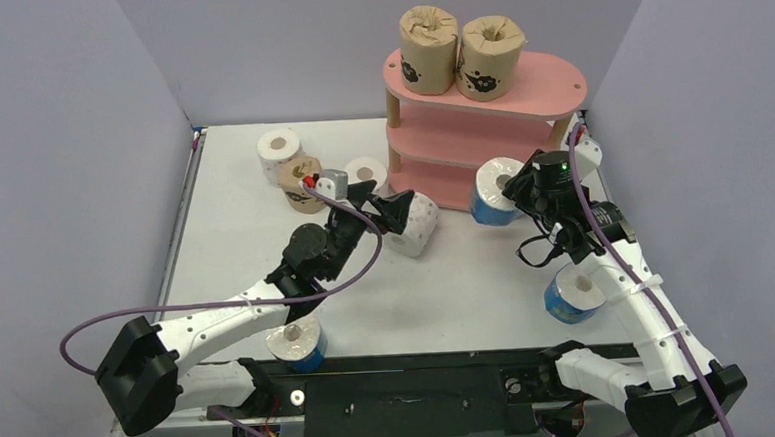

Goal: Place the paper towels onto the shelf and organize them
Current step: Place the paper towel on the shelf.

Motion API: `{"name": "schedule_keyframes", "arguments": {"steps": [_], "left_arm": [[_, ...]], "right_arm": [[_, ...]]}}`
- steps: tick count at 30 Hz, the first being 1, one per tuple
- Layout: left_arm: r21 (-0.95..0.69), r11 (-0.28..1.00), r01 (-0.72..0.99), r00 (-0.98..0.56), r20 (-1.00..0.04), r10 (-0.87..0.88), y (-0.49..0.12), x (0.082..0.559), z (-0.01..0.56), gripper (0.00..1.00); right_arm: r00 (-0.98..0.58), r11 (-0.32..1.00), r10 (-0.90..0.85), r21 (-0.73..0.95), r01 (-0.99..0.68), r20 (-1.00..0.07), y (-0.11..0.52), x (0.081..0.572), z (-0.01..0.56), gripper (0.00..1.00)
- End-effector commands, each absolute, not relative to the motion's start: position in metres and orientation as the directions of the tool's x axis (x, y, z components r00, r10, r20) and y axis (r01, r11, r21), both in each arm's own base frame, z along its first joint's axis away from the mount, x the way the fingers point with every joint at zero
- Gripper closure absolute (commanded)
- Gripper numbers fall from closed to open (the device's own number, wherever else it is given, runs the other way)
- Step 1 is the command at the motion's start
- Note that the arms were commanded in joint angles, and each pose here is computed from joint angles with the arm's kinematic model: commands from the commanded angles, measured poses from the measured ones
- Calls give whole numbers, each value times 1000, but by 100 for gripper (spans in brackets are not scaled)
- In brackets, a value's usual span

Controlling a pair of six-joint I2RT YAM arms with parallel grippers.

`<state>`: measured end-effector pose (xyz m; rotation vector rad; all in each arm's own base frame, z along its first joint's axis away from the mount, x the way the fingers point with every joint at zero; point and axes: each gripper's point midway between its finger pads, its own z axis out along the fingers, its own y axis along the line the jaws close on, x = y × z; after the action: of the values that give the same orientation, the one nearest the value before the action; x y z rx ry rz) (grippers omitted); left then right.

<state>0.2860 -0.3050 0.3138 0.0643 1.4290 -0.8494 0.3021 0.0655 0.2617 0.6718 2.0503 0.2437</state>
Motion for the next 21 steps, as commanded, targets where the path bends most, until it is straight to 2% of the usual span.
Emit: {"name": "schedule_keyframes", "arguments": {"steps": [1, 14, 21], "left_arm": [[-386, 570, 726, -39, -850, -526, -320, 285, 351, 4], [-387, 536, 751, -102, -869, -485, -348, 294, 318, 4], [-442, 546, 712, -175, -864, -471, -346, 264, 277, 4]], "right_arm": [[-247, 741, 668, 596, 308, -702, 69, 333, 315, 62], [-140, 668, 731, 657, 349, -668, 47, 365, 329, 63], [-123, 653, 741, 667, 359, -660, 39, 379, 326, 63]]}}
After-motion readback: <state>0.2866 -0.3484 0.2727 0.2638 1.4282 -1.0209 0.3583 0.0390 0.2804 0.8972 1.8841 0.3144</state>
